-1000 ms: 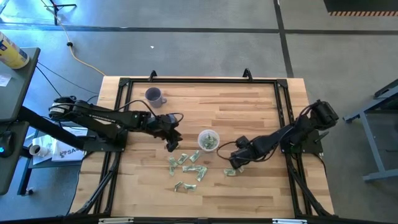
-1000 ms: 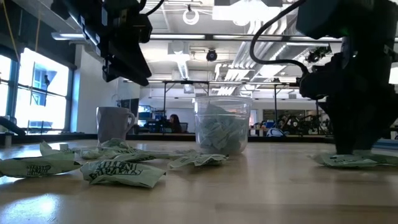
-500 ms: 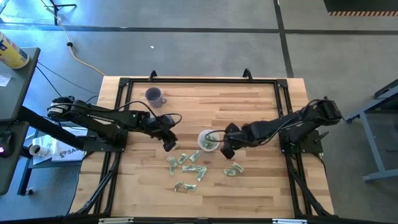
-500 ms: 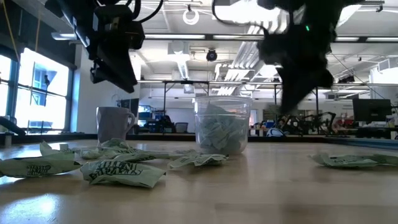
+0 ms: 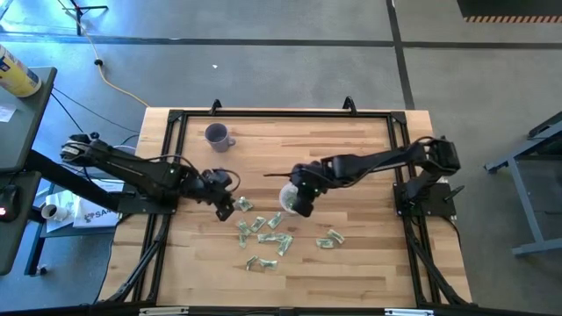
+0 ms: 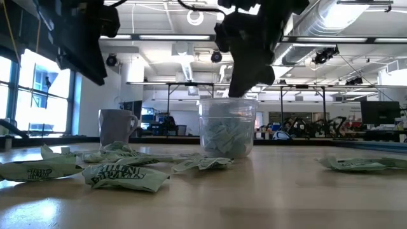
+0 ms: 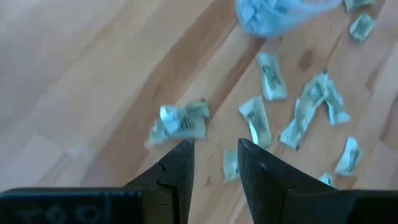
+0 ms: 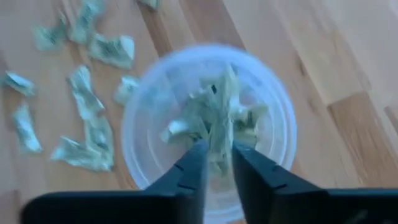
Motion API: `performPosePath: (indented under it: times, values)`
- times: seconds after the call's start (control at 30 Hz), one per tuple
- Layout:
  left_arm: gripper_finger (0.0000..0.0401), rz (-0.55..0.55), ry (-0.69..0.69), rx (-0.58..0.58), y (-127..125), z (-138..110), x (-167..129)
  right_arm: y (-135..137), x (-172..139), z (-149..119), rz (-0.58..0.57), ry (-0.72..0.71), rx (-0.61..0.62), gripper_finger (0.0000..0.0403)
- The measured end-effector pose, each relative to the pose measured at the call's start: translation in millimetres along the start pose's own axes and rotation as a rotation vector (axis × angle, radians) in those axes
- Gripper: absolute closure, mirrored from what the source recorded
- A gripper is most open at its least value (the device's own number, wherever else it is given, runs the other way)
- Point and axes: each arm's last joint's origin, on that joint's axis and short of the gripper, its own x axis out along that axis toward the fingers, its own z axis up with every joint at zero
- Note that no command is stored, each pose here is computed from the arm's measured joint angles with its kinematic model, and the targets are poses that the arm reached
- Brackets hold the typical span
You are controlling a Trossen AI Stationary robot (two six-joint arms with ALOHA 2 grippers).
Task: Pick and place Stevia / Truvia into bins
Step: Put the stevia packet into the transparent container
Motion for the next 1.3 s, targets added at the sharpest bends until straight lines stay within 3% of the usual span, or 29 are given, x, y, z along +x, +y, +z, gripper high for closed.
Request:
performPosePath:
  times: [0.2, 0.37, 0.47, 0.67, 0.83, 1.1, 1.3]
  values:
    - [0.0245, 0.020, 0.019, -0.009, -1.6, -9.9, 5.9, 2.6, -13.0, -4.8, 0.001, 0.019, 0.016, 0.0216]
    - [0.0245, 0.039, 0.026, 0.023, 0.3, -11.0, 33.0, 22.9, -45.4, -36.9, -0.199, 0.029, -0.096, 0.0126]
    - [0.0245, 0.019, 0.032, 0.102, -4.6, -3.7, 49.1, 35.6, -55.0, -57.7, -0.245, 0.041, -0.139, 0.0094]
    - [0.0245, -0.105, 0.107, 0.337, -27.9, 7.4, 69.7, 57.8, -55.5, -92.0, -0.196, 0.107, -0.238, 0.0080]
    - [0.0245, -0.163, 0.106, 0.244, -52.0, 19.3, 91.3, 69.3, -56.4, -124.6, -0.247, 0.140, -0.226, 0.0080]
    - [0.0242, -0.075, 0.140, 0.167, -84.4, 31.8, 141.5, 80.2, -58.7, -160.4, -0.305, 0.089, -0.069, 0.0080]
    - [0.0184, 0.039, 0.167, 0.130, -98.7, 40.9, 159.4, 83.7, -62.4, -170.1, -0.316, 0.086, -0.043, 0.0080]
